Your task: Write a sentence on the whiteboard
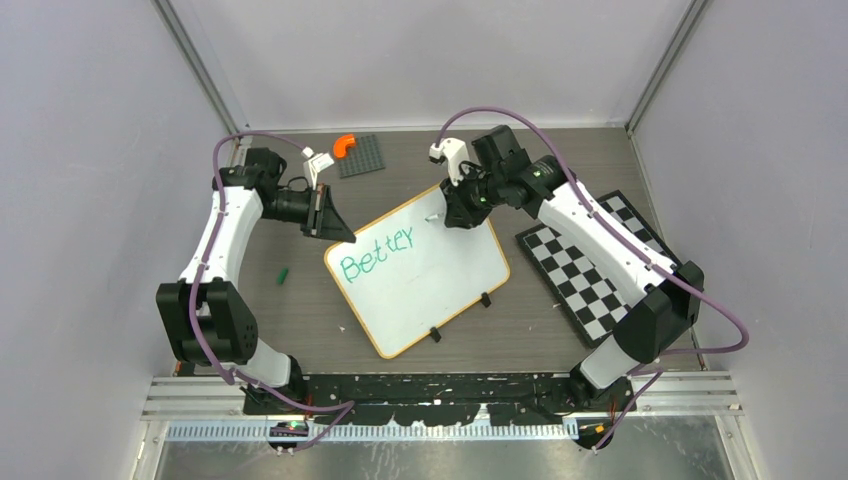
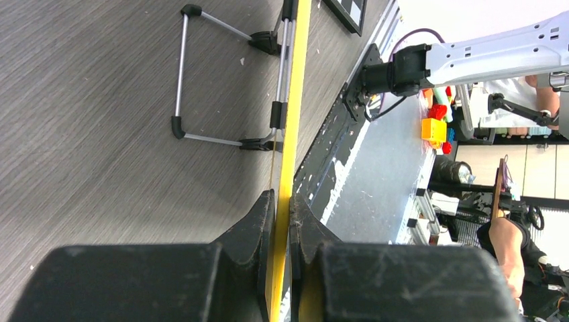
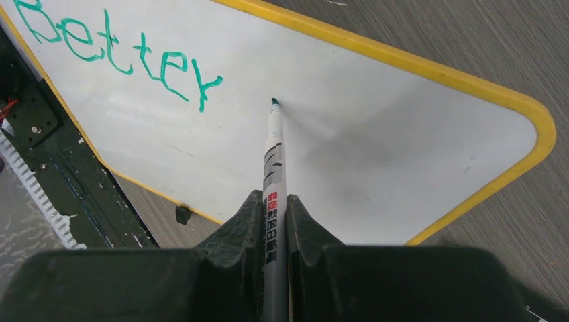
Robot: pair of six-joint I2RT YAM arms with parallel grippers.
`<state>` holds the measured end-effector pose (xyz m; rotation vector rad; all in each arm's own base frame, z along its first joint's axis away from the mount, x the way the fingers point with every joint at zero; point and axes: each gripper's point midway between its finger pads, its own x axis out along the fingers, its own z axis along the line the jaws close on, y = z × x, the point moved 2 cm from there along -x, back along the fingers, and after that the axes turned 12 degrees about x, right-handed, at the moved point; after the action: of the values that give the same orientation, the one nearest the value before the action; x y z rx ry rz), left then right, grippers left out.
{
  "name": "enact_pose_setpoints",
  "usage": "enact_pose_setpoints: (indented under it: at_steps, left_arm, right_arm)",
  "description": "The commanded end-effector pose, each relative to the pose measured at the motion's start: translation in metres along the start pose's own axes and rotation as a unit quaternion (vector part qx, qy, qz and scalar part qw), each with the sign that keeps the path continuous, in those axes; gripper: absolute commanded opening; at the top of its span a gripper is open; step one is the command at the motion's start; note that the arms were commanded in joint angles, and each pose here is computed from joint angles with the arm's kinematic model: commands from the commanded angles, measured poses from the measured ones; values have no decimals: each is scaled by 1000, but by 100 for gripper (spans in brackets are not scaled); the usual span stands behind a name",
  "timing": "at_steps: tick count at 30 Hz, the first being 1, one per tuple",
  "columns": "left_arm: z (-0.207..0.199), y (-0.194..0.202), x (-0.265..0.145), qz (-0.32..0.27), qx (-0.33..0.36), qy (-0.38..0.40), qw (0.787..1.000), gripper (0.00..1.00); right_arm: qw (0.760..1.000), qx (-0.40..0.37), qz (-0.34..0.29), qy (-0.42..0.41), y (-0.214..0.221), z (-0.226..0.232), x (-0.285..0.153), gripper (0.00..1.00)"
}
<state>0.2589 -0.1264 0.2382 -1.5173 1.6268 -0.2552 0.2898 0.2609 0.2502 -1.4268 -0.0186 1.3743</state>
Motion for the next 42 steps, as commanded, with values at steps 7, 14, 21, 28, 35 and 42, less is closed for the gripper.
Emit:
enact_pose_setpoints:
  at_steps: [7,14,21,28,35,42]
  left_arm:
    - [3,1,1,14,5,-14,1000,0]
    - [4,1,1,15,5,-14,1000,0]
    - [4,1,1,15,5,-14,1000,0]
    - [3,1,0,15,7,-15,1000,0]
    - [-2,2,6,22,13,-4,1000,0]
    - [-4,3,7,24,19,-2,1000,0]
  right_arm:
    - [1000,-18,-17,-12,-11,12,3,0]
    - [1000,-19,-3,-7,4,8,4,0]
    - [1000,-21,-3,2,9,6,0,0]
    - [999,-26,-10,25,2,-5,-6,0]
    - [999,-19,-26,32,-12,-11,-10,0]
    - [999,-18,-38,33,-23,-11,-11,0]
